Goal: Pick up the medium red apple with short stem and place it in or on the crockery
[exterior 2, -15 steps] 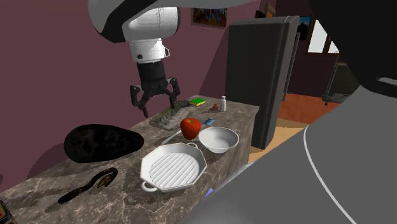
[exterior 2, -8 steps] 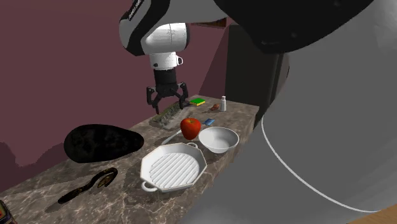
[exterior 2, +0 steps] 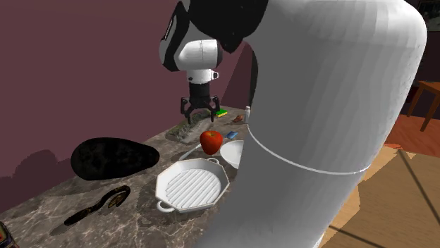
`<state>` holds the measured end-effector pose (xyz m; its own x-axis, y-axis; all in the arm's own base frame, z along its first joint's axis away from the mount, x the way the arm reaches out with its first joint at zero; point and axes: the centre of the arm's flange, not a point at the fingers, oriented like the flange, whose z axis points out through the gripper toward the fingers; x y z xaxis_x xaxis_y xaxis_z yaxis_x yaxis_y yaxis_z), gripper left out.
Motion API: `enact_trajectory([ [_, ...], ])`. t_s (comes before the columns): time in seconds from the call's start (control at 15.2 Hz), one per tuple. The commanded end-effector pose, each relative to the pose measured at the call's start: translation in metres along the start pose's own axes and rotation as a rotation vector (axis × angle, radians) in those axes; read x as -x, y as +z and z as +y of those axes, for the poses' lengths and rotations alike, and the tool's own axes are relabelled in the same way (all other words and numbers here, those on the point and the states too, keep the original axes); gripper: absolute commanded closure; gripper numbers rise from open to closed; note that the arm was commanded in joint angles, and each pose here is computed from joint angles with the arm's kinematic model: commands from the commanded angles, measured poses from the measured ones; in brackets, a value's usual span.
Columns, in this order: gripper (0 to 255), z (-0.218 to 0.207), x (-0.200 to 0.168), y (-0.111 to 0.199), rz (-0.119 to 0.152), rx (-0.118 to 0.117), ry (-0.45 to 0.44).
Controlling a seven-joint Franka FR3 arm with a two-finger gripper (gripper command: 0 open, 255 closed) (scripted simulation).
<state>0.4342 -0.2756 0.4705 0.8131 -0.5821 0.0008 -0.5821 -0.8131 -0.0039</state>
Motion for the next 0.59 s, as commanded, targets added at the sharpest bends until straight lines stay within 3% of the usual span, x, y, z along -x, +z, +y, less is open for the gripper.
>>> enact_trajectory([
  [0.0,0,0.018,-0.019,0.010,0.007,-0.012,0.048],
  [0.26,0,0.055,-0.053,0.030,0.019,-0.035,0.141],
  [0.53,0,0.059,-0.057,0.048,0.021,-0.038,0.152],
])
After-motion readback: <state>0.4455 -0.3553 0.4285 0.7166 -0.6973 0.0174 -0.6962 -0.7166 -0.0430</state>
